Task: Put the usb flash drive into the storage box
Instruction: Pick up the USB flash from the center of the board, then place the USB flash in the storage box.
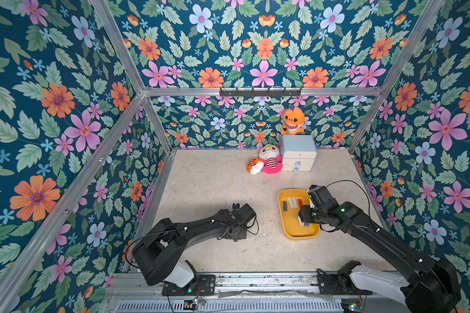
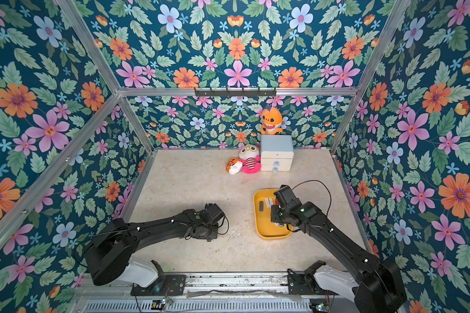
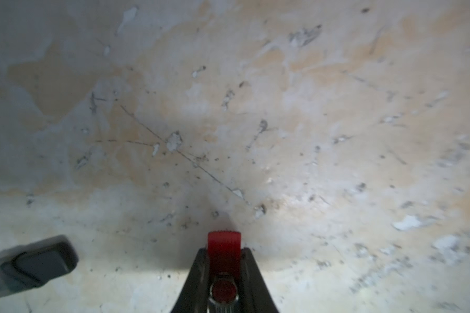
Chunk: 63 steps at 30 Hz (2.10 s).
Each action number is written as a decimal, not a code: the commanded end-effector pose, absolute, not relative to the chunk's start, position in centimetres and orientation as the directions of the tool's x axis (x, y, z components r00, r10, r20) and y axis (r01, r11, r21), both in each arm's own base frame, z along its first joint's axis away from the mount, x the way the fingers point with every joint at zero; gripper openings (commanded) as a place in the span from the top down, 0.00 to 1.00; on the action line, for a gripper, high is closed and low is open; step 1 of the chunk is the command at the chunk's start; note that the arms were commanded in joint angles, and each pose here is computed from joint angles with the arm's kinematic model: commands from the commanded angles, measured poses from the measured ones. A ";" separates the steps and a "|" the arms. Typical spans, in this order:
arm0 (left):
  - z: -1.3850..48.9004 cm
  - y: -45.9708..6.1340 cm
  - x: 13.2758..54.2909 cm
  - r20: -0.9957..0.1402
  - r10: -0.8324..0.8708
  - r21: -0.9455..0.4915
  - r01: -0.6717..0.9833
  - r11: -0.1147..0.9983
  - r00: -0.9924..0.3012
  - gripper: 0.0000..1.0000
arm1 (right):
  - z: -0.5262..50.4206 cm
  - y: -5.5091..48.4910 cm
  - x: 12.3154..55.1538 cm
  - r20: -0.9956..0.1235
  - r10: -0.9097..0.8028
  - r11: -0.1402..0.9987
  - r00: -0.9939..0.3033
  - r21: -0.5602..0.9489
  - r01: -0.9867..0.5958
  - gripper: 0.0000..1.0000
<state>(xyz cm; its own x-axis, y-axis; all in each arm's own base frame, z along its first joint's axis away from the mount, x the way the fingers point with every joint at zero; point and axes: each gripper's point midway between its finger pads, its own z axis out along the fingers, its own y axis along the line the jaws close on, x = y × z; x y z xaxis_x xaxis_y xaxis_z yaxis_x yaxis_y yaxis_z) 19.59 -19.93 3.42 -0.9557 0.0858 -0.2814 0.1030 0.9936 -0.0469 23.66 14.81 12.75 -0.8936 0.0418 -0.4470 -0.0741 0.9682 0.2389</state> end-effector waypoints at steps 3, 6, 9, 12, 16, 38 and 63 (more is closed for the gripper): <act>9.0 -23.7 20.4 -0.373 0.055 -0.188 0.133 0.973 -0.926 0.87 | 14.0 13.6 23.8 -0.496 0.076 0.974 -0.865 0.223 -0.042 0.47; 12.8 -27.8 20.6 -0.436 0.028 -0.313 0.181 0.932 -0.899 0.85 | 14.7 12.7 24.0 -0.543 0.125 0.974 -0.830 0.227 -0.002 0.47; 15.4 -32.2 20.9 -0.468 -0.007 -0.415 0.212 0.885 -0.884 0.86 | 14.8 10.8 24.0 -0.579 0.205 0.969 -0.789 0.234 0.080 0.47; 17.2 -36.4 21.3 -0.494 -0.055 -0.492 0.227 0.841 -0.867 0.86 | 14.2 7.9 23.6 -0.596 0.304 0.951 -0.743 0.235 0.201 0.47; 17.3 -41.4 21.8 -0.497 -0.067 -0.520 0.236 0.821 -0.865 0.86 | 13.5 4.9 23.0 -0.625 0.396 0.918 -0.673 0.263 0.295 0.47; 6.9 -46.9 23.1 -0.404 -0.109 -0.420 0.078 0.904 -0.908 0.80 | 10.7 3.2 22.5 -0.661 0.444 0.893 -0.605 0.270 0.360 0.47; 3.1 -47.4 23.5 -0.372 -0.118 -0.347 0.020 0.937 -0.921 0.65 | 10.8 3.8 22.5 -0.655 0.444 0.895 -0.611 0.295 0.335 0.47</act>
